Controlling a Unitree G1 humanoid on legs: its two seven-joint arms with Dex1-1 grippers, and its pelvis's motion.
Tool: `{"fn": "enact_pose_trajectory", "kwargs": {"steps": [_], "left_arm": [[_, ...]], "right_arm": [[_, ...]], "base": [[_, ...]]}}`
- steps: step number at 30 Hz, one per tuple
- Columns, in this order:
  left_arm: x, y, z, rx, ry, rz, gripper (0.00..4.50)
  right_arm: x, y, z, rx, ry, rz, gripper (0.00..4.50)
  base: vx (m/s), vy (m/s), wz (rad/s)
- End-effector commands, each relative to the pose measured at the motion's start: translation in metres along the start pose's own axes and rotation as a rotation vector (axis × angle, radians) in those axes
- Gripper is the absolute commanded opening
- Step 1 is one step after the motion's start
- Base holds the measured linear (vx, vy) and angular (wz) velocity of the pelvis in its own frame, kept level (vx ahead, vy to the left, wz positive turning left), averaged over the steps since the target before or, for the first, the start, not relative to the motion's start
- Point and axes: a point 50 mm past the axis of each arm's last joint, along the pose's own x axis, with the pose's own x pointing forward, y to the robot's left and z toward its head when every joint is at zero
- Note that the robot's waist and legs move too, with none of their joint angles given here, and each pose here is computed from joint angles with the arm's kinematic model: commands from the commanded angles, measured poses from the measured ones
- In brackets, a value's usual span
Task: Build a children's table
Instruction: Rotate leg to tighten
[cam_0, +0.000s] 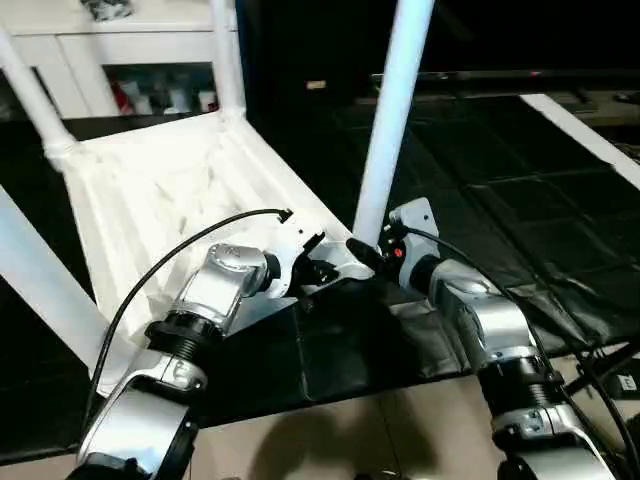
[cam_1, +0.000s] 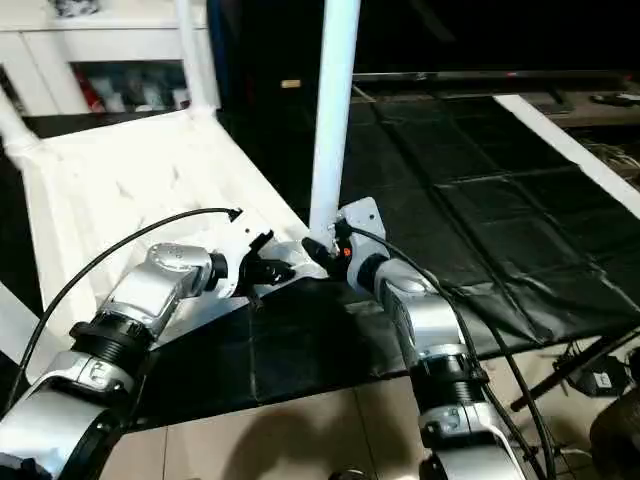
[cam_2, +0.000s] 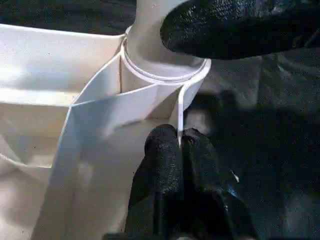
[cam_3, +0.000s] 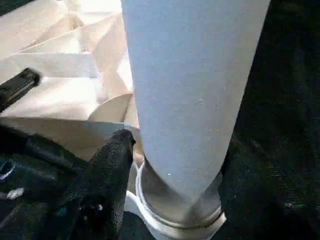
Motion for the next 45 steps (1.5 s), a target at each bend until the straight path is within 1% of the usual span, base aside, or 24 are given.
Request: {"fn": "enact_pose_trajectory", "kwargs": {"steps": [1,3,5,6,8,10,11,13,14,15,18,22,23,25,26,27,29,31,34,43,45], "left_arm": [[0.004,-0.012,0.020,0.089,-0.075,-0.098,0.00],[-0.001,-0.011,0.016,0.107,-0.062,-0.127,0.00],[-0.002,-0.011,0.015,0.112,-0.060,-0.137,0.00],[-0.003,-0.011,0.014,0.119,-0.058,-0.146,0.00],[-0.010,-0.013,0.007,0.170,-0.032,-0.236,0.00],[-0.013,-0.014,0.004,0.185,-0.020,-0.275,0.00],[-0.014,-0.014,0.004,0.193,-0.016,-0.286,0.00],[-0.019,-0.016,0.001,0.229,0.007,-0.349,0.00],[-0.020,-0.016,0.000,0.233,0.011,-0.354,0.00],[-0.024,-0.015,-0.003,0.259,0.043,-0.381,0.00],[-0.030,-0.014,-0.009,0.302,0.095,-0.432,0.00],[-0.034,-0.015,-0.013,0.328,0.114,-0.474,0.00],[-0.035,-0.016,-0.014,0.344,0.125,-0.501,0.00],[-0.037,-0.017,-0.017,0.368,0.148,-0.539,0.00],[-0.037,-0.017,-0.017,0.368,0.148,-0.539,0.00],[-0.037,-0.017,-0.017,0.378,0.157,-0.554,0.00],[-0.038,-0.017,-0.017,0.382,0.158,-0.563,0.00],[-0.038,-0.018,-0.016,0.392,0.162,-0.573,0.00],[-0.038,-0.017,-0.016,0.399,0.166,-0.578,0.00],[-0.039,-0.018,-0.016,0.414,0.169,-0.593,0.00],[-0.039,-0.018,-0.017,0.417,0.170,-0.596,0.00]], "right_arm": [[0.004,0.019,-0.001,0.000,-0.006,0.151,3.09],[-0.003,0.014,-0.001,-0.010,-0.010,0.194,3.29],[-0.005,0.013,0.000,-0.015,-0.011,0.207,3.51],[-0.007,0.012,0.000,-0.016,-0.012,0.214,3.54],[-0.021,0.001,0.000,-0.059,0.003,0.295,3.74],[-0.026,-0.002,0.000,-0.071,0.010,0.333,3.99],[-0.027,-0.003,0.000,-0.073,0.012,0.346,3.99],[-0.035,-0.006,0.000,-0.112,0.046,0.420,4.17],[-0.036,-0.006,0.000,-0.115,0.051,0.428,4.17],[-0.042,-0.007,0.000,-0.137,0.076,0.493,4.17],[-0.053,-0.005,0.000,-0.156,0.126,0.649,4.17],[-0.057,-0.006,-0.002,-0.177,0.165,0.712,4.17],[-0.057,-0.006,-0.002,-0.198,0.183,0.729,4.17],[-0.055,-0.007,-0.004,-0.207,0.196,0.752,3.91],[-0.055,-0.007,-0.004,-0.207,0.196,0.752,3.91],[-0.054,-0.007,-0.003,-0.205,0.196,0.762,3.79],[-0.053,-0.007,-0.003,-0.208,0.194,0.767,3.79],[-0.052,-0.009,-0.002,-0.222,0.196,0.769,3.53],[-0.051,-0.010,-0.002,-0.230,0.204,0.770,3.28],[-0.045,-0.009,-0.001,-0.244,0.178,0.765,2.48],[-0.044,-0.009,-0.001,-0.248,0.170,0.769,2.22]], "base": [[0.000,0.000,0.00],[0.000,0.000,0.00],[0.000,0.000,0.00],[0.000,0.000,0.00],[0.000,0.000,0.00],[0.000,0.000,0.00],[0.000,0.000,0.00],[0.000,0.000,0.00],[0.000,0.000,0.00],[0.000,0.000,0.00],[0.000,0.000,0.00],[0.000,0.000,0.00],[0.000,0.000,0.00],[0.000,0.000,0.00],[0.000,0.000,0.00],[0.000,0.000,0.00],[0.000,0.000,0.00],[0.000,0.000,0.00],[0.000,0.000,0.00],[0.000,0.000,0.00],[0.000,0.000,0.00]]}}
